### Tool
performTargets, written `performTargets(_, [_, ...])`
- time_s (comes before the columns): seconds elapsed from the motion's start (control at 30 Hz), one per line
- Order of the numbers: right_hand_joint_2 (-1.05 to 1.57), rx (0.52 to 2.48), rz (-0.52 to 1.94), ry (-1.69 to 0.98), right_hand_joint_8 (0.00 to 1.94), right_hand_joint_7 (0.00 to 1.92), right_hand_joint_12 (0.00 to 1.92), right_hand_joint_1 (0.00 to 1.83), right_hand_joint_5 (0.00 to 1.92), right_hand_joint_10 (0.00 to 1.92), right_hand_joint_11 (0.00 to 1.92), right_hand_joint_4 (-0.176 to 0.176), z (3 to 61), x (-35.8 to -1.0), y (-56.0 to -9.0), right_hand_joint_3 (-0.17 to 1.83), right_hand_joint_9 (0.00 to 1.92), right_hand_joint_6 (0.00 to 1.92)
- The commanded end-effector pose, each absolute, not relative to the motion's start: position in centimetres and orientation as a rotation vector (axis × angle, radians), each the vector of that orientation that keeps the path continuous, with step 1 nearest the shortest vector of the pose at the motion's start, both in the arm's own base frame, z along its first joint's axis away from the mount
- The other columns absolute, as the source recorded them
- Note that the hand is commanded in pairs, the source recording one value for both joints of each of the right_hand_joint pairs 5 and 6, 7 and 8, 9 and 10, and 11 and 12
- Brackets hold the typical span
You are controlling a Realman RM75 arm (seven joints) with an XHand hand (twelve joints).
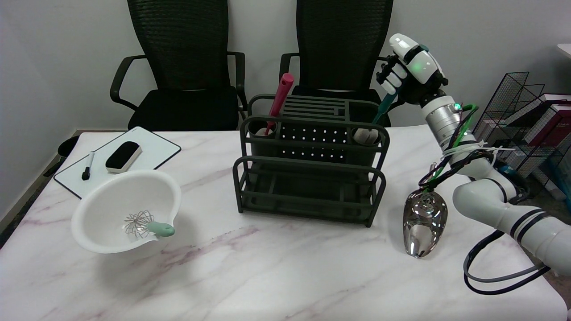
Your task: Place the blue sponge bottle brush into the kitchen storage rack.
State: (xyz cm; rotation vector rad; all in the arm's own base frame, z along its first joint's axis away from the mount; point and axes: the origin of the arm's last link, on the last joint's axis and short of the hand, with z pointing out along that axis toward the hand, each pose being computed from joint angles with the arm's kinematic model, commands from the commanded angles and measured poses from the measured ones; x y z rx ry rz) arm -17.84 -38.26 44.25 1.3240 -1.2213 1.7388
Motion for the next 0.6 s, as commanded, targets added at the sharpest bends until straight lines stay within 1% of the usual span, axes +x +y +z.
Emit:
performTargets(0.03, [0.78,1.347,1.741,-1.227,1.65,1.65,1.45,1.03,1.47,1.61,1.45,0.000,43.6,-18.4,-38.1,0.78,1.61,1.47])
performTargets(0.07, [0.61,1.353,1.744,-1.224,1.58,1.58,1.36,1.04,1.37,1.56,1.36,0.000,43.6,-18.3,-38.1,0.86,1.56,1.37])
performTargets(0.23, [0.36,1.365,1.752,-1.213,1.44,1.44,1.08,1.05,1.17,1.44,1.08,0.000,43.6,-18.3,-37.9,0.99,1.44,1.17])
performTargets(0.3, [0.24,1.365,1.750,-1.215,1.36,1.36,0.93,1.06,1.07,1.35,0.93,0.000,43.6,-18.3,-37.9,1.05,1.35,1.07])
performTargets(0.4, [0.09,1.375,1.755,-1.211,1.23,1.23,0.72,1.11,0.86,1.17,0.72,0.000,43.6,-18.2,-37.8,1.12,1.17,0.86])
performTargets(0.5, [0.00,1.402,1.773,-1.197,1.13,1.13,0.64,1.14,0.70,0.95,0.64,0.000,43.5,-17.7,-37.8,1.13,0.95,0.70])
performTargets(0.53, [-0.04,1.410,1.779,-1.190,1.07,1.07,0.59,1.15,0.58,0.78,0.59,0.000,43.6,-17.6,-37.8,1.12,0.78,0.58])
performTargets(0.6, [-0.03,1.436,1.795,-1.163,1.02,1.02,0.57,1.12,0.46,0.72,0.57,0.000,43.7,-17.1,-37.6,1.08,0.72,0.46])
